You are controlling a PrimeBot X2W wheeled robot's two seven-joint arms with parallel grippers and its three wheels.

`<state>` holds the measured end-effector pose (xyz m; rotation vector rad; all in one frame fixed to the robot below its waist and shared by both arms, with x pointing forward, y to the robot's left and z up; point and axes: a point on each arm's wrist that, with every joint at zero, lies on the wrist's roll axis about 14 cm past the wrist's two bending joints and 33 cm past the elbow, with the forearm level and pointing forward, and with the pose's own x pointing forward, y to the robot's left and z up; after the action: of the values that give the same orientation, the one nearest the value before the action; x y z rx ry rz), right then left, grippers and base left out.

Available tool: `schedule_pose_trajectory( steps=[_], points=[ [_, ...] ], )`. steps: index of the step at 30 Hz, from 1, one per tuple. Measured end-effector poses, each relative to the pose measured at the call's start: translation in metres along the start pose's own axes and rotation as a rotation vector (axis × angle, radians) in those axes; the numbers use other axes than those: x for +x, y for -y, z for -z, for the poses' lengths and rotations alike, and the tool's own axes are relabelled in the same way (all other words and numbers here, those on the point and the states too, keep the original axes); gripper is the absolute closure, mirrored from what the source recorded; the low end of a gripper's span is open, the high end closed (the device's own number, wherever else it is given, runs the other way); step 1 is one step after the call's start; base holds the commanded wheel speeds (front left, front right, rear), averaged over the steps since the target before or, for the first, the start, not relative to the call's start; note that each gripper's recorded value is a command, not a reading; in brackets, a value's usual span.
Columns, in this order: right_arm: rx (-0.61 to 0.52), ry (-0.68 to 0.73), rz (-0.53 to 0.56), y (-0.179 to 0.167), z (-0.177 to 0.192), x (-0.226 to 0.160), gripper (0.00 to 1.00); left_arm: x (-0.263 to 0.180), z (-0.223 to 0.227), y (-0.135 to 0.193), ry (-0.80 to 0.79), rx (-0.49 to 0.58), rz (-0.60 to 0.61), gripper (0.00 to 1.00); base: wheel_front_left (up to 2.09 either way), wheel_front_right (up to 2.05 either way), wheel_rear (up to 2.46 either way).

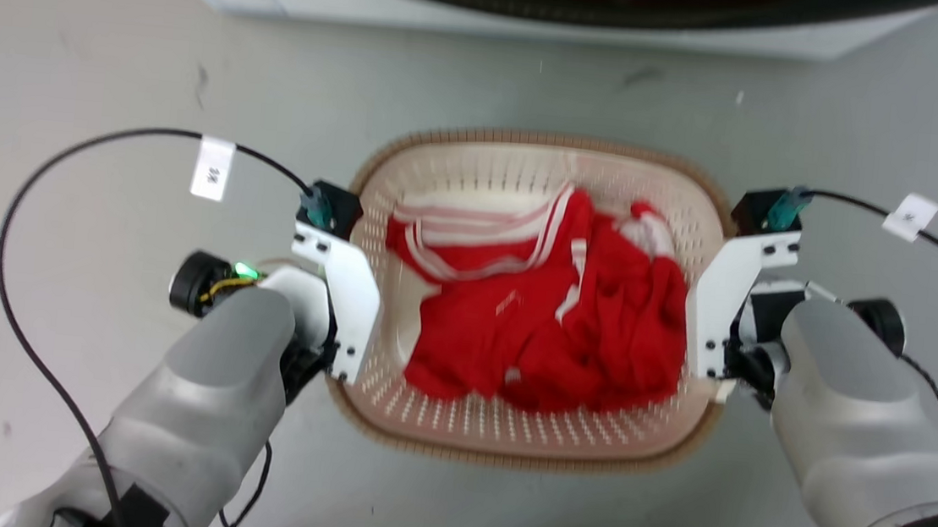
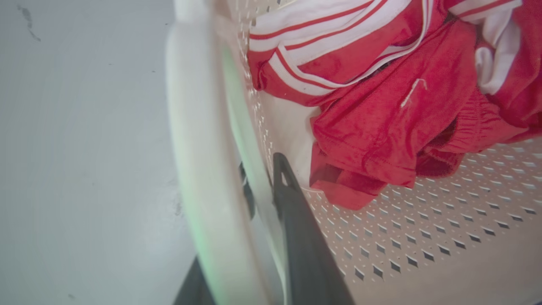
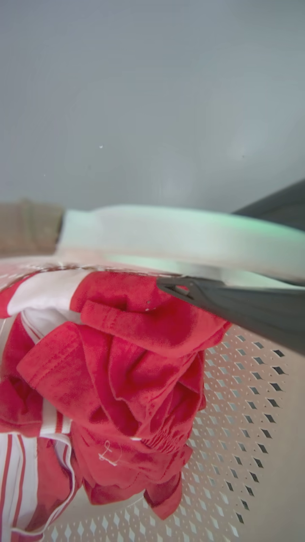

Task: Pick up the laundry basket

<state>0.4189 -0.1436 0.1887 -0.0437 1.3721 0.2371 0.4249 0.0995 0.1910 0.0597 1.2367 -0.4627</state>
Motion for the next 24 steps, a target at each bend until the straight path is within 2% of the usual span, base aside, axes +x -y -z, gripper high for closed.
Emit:
schedule_pose_trajectory(
  steps=[6,9,24],
  points=[
    [-0.019,-0.042,0.014,-0.007,0.011,-0.044,1.00,-0.047,0.001,0.013,-0.034,0.037,0.009,1.00,0.00,0.00,0.00],
    [-0.035,-0.012,0.022,-0.011,0.004,-0.068,1.00,-0.072,-0.003,0.015,-0.035,0.086,-0.001,1.00,0.00,0.00,0.00],
    [-0.083,0.066,0.018,-0.040,0.021,-0.149,1.00,-0.164,0.007,0.030,-0.015,0.131,-0.030,1.00,0.00,0.00,0.00]
  ],
)
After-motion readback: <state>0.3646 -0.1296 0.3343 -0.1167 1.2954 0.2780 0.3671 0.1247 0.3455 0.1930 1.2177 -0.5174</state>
